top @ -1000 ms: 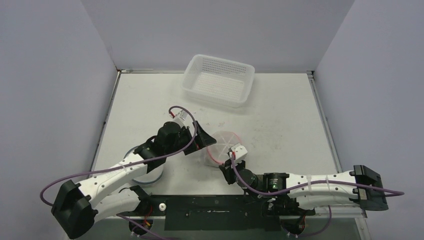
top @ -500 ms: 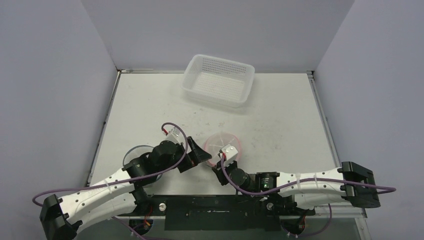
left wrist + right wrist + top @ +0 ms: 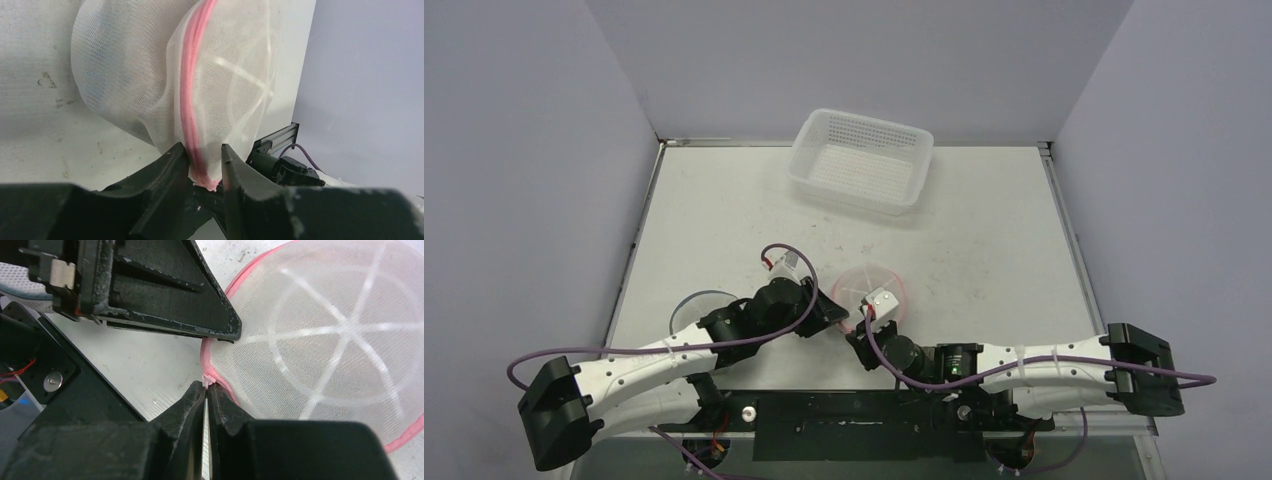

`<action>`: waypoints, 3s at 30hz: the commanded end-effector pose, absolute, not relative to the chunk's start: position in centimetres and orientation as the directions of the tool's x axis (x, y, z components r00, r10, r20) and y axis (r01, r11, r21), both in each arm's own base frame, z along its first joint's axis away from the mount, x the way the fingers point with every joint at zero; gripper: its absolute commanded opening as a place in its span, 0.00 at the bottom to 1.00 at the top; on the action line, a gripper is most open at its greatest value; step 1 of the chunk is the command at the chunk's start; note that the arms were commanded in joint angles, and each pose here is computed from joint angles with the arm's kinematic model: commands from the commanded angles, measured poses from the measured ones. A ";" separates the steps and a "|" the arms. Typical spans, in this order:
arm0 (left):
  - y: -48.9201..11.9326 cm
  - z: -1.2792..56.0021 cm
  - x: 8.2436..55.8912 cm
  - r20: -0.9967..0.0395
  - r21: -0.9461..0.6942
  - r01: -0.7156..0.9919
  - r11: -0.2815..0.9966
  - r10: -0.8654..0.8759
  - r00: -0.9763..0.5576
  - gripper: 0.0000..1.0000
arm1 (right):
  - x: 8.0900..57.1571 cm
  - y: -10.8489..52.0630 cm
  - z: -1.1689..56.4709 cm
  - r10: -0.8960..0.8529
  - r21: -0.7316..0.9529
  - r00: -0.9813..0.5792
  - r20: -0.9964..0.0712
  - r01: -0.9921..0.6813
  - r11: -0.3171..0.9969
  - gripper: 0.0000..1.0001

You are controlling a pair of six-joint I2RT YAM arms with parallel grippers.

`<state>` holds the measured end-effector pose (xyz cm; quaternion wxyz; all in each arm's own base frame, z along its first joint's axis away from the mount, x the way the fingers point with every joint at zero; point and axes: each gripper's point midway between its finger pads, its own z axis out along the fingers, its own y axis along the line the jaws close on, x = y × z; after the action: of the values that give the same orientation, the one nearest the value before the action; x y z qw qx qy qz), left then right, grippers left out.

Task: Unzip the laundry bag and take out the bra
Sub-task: Unzip the laundry bag at the center of the board.

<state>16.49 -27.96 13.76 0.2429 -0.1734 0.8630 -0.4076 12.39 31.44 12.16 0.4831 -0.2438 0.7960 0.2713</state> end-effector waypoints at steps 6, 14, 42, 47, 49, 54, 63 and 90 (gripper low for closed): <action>-28.7 15.7 18.3 -0.298 -0.827 -0.086 0.556 -0.562 -0.771 0.06 | 12.9 30.9 15.0 -0.022 0.260 -0.405 -0.914 -0.626 0.735 0.05; -27.9 15.7 19.0 -0.307 -0.825 -0.093 0.557 -0.580 -0.755 0.00 | 13.0 28.4 14.4 -0.032 0.245 -0.420 -0.907 -0.589 0.770 0.05; -28.2 17.7 23.3 -0.377 -0.806 0.062 0.589 -0.429 -0.821 0.25 | 13.2 30.0 15.4 0.001 0.267 -0.408 -0.913 -0.596 0.757 0.05; -25.8 17.8 21.9 -0.377 -0.796 0.018 0.605 -0.471 -0.797 0.72 | 13.1 31.2 15.6 -0.007 0.269 -0.408 -0.913 -0.615 0.741 0.05; -24.4 17.7 21.1 -0.378 -0.788 -0.006 0.616 -0.490 -0.785 0.94 | 13.1 31.5 15.7 -0.010 0.269 -0.407 -0.913 -0.621 0.736 0.05; -22.3 17.0 18.3 -0.334 -0.797 -0.057 0.602 -0.518 -0.787 0.96 | 13.0 32.4 16.0 -0.012 0.274 -0.406 -0.914 -0.638 0.720 0.05; -25.9 18.1 15.6 -0.285 -0.859 -0.020 0.512 -0.511 -0.811 0.96 | 12.8 34.0 15.8 -0.039 0.266 -0.405 -0.914 -0.667 0.696 0.05; -26.0 16.3 19.3 -0.315 -0.825 -0.082 0.559 -0.575 -0.756 0.00 | 13.6 28.5 14.8 -0.049 0.221 -0.413 -0.909 -0.579 0.785 0.05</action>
<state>17.43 -26.61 14.54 0.2519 -0.1884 0.8501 -0.4223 12.92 30.74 14.45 0.4903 -0.2235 0.7944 0.2804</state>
